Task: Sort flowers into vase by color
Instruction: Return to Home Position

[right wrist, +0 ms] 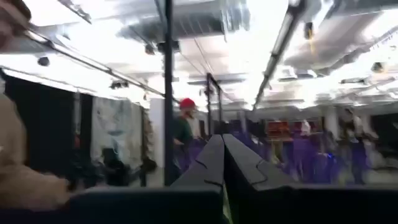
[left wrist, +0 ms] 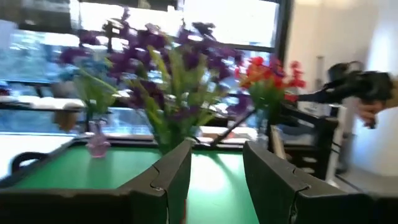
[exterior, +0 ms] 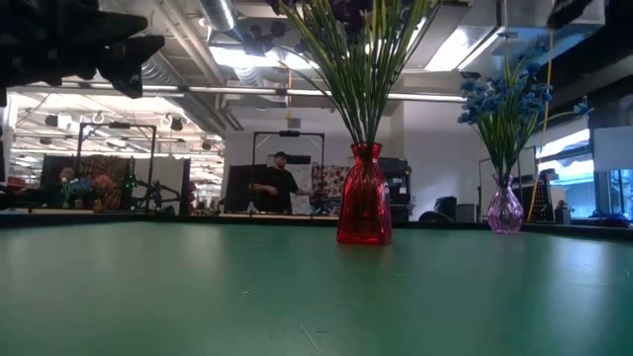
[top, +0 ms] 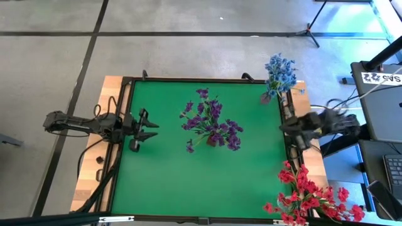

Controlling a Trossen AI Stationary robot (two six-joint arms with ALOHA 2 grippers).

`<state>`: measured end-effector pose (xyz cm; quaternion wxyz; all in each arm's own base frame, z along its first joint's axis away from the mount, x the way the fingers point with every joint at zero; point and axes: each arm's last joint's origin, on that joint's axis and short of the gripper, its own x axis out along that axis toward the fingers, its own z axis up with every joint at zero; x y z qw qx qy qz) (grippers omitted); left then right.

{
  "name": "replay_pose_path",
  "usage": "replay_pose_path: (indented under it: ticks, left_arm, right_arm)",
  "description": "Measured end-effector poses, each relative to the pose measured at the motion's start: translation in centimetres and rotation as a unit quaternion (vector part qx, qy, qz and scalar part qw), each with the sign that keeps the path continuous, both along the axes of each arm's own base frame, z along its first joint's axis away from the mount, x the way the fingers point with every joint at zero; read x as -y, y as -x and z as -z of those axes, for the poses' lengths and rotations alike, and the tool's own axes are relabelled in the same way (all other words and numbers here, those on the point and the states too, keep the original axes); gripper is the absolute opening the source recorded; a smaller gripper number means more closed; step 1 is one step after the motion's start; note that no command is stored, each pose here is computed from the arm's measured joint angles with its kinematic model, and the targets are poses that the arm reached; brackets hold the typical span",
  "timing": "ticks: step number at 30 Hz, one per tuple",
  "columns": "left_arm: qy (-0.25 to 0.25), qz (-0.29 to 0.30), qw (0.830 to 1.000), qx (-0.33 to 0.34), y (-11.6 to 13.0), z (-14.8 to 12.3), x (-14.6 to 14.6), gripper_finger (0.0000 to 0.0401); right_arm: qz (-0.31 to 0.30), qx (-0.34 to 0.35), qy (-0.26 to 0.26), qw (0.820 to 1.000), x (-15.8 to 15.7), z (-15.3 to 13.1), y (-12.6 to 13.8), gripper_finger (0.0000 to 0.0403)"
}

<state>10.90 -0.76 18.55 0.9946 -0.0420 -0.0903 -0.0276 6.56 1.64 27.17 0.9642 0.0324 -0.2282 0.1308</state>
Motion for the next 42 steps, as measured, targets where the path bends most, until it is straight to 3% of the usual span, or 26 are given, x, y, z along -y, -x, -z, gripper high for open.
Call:
replay_pose_path:
  ticks: [3, 8, 11, 14, 24, 27, 33, 38, 42]
  left_arm:
    - [-0.016, 0.027, 0.999, -0.002, 0.0, 0.1, 0.2, 0.0143]
    - [-0.021, 0.027, 0.999, -0.005, 0.1, 0.1, 0.1, 0.0143]
    - [-0.02, 0.028, 0.999, -0.015, 0.1, 0.3, 0.0, 0.0143]
    - [-0.011, 0.018, 1.0, -0.018, 0.1, 0.3, -0.3, 0.0143]
    - [0.034, -0.016, 0.994, -0.098, 0.3, 1.9, -2.0, 0.0143]
    - [0.023, -0.048, 0.994, -0.099, 0.3, 1.9, -2.2, 0.0143]
    - [0.01, -0.028, 0.988, -0.152, 0.3, 2.9, -2.0, 0.0143]
    - [0.013, -0.021, 0.988, -0.155, 0.3, 3.0, -1.9, 0.0143]
    - [0.046, -0.019, 0.987, -0.152, 0.3, 2.9, -1.9, 0.0143]
  right_arm:
    - [0.019, -0.001, -0.012, 1.0, -0.4, 5.8, -2.4, 0.0001]
    - [0.088, -0.066, -0.021, 0.994, 0.0, 7.0, -3.4, 0.0001]
    - [0.164, -0.018, -0.012, 0.986, 1.1, 6.2, -3.0, 0.0001]
    - [0.203, -0.025, -0.005, 0.979, 1.9, 6.4, -2.9, 0.0001]
    - [0.171, -0.075, 0.023, 0.982, 3.3, 7.5, -2.9, 0.0001]
    - [0.156, -0.116, 0.011, 0.981, 3.4, 8.2, -3.1, 0.0001]
    - [0.129, -0.234, -0.032, 0.963, 3.4, 10.4, -3.4, 0.0001]
    - [0.169, -0.237, -0.002, 0.957, 3.6, 10.6, -3.4, 0.0001]
    - [0.226, -0.248, -0.016, 0.942, 3.9, 10.8, -3.3, 0.0001]
